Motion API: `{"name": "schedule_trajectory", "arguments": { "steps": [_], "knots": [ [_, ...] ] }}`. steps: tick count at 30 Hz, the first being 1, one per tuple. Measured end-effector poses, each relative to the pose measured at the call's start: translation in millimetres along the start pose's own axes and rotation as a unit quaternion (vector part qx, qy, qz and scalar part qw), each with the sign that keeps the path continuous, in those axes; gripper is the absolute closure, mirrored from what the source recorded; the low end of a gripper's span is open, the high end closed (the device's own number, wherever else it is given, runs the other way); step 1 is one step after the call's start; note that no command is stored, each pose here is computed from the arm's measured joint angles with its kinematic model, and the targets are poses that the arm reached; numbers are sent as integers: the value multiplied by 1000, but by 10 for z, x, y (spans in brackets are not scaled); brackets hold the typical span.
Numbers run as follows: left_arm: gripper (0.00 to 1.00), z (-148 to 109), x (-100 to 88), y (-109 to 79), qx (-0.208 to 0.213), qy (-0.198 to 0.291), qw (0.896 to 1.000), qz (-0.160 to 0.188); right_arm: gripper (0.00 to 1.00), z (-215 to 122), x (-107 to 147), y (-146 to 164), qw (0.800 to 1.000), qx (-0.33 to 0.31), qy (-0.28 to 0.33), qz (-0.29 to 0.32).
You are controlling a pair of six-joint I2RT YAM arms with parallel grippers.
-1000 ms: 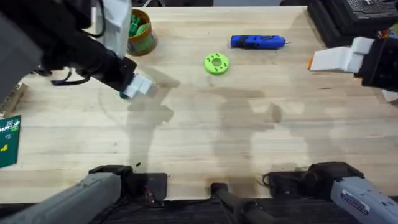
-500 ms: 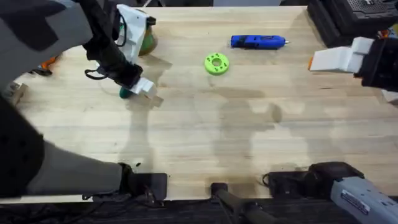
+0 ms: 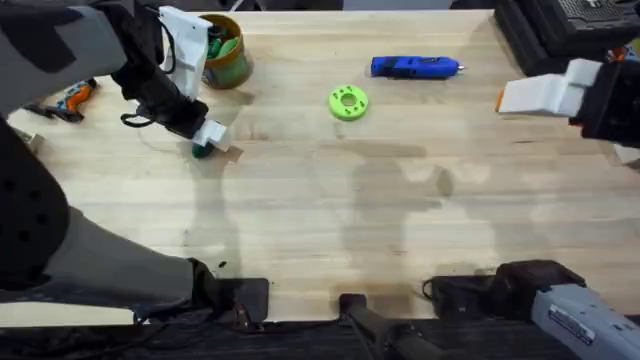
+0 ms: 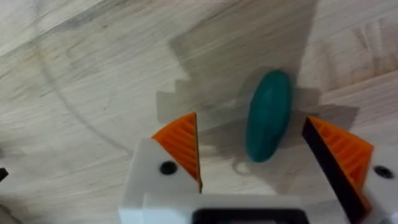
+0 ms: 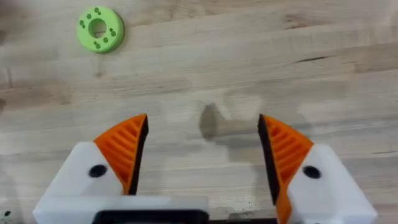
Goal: Pick up the gripper from the table and insert it into the empty holder that is missing its gripper. Then pick up a screw, insert it into the mounting hole, and use the screwdriver to tighten it. Finally, clean up the table by picking up the vegetable and placing it into the bucket.
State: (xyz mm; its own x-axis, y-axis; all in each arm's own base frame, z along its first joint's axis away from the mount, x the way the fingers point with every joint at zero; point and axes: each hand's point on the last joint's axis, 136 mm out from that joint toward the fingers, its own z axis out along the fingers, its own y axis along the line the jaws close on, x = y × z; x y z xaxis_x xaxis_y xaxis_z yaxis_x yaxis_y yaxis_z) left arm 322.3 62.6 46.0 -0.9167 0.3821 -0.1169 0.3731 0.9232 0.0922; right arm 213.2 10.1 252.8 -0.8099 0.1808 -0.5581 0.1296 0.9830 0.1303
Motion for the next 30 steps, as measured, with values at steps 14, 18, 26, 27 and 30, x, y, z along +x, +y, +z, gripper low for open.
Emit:
{"name": "schedule_trajectory", "arguments": {
  "steps": [14,18,26,27,30],
  "knots": [
    [352,133,-14,-85,32,5,999,13,45,0,0,0,1000,0,0,2],
    [950,117,-39,-58,26,1,1000,15,45,0,0,0,1000,0,0,2],
    [980,16,-201,-33,35,-22,999,7,45,0,0,-1,1000,0,0,2],
    [980,-48,-294,-21,39,-38,999,7,45,0,0,0,1000,0,0,2],
    [980,-310,-652,47,46,-102,994,11,45,0,0,0,1000,0,0,2]
  ]
}}
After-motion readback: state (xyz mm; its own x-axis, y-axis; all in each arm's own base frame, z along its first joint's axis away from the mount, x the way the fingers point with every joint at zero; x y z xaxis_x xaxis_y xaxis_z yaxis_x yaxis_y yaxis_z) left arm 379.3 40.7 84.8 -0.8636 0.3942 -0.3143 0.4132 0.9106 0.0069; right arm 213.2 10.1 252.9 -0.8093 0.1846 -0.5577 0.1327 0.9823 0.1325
